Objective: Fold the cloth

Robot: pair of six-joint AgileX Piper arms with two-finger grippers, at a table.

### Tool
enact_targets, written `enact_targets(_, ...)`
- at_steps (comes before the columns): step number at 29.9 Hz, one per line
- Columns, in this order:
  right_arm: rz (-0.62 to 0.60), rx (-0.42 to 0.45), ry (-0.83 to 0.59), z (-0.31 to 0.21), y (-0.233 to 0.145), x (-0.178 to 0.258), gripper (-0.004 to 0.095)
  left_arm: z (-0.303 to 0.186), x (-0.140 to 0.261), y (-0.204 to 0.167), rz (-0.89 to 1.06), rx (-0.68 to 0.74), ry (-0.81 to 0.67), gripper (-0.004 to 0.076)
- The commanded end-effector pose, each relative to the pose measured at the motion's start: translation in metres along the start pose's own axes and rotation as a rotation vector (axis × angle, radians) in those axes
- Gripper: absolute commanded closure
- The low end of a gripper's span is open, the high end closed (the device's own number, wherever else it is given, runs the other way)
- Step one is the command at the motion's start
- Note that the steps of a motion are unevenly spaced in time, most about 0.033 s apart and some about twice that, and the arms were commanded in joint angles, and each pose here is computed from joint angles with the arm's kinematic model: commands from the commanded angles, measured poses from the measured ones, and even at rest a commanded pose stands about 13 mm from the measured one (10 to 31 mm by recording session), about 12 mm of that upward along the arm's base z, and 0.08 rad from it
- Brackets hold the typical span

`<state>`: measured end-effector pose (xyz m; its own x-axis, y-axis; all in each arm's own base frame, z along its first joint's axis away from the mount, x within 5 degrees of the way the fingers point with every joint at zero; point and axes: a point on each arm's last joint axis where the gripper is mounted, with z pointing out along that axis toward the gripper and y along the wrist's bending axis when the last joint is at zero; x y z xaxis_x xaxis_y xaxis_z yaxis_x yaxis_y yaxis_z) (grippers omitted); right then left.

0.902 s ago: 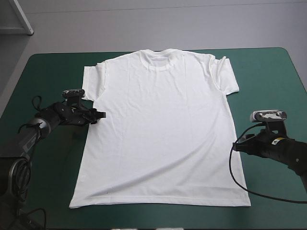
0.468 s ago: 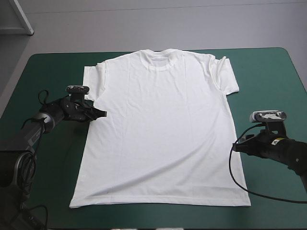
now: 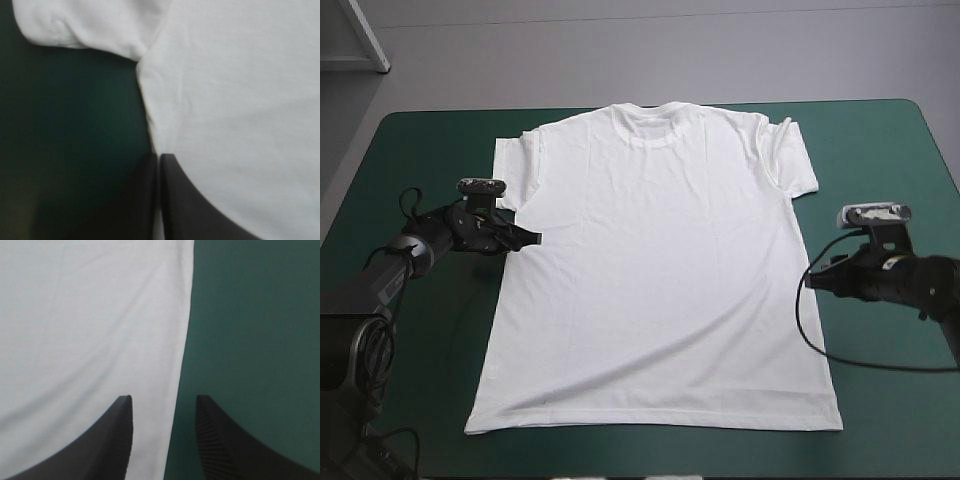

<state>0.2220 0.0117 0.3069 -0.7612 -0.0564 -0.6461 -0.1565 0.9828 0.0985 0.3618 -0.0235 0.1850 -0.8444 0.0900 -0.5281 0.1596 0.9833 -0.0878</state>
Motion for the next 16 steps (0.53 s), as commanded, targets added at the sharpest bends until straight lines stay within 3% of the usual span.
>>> enact_targets(1,-0.003,0.036,-0.042,0.004,-0.007,-0.042,0.0507,0.002,0.021,-0.01,0.004,0.074,0.184,0.0705)
enact_targets(6,-0.016,-0.001,0.072,0.038,-0.015,-0.081,0.0507,0.001,0.022,-0.01,0.005,0.081,0.194,0.0705)
enact_targets(11,-0.019,-0.043,0.159,0.087,-0.022,-0.093,0.0507,0.001,0.022,-0.01,0.01,0.082,0.195,0.0705)
enact_targets(16,-0.046,-0.01,0.123,0.117,-0.023,-0.097,0.0505,0.001,0.022,-0.01,0.012,0.082,0.195,0.0705)
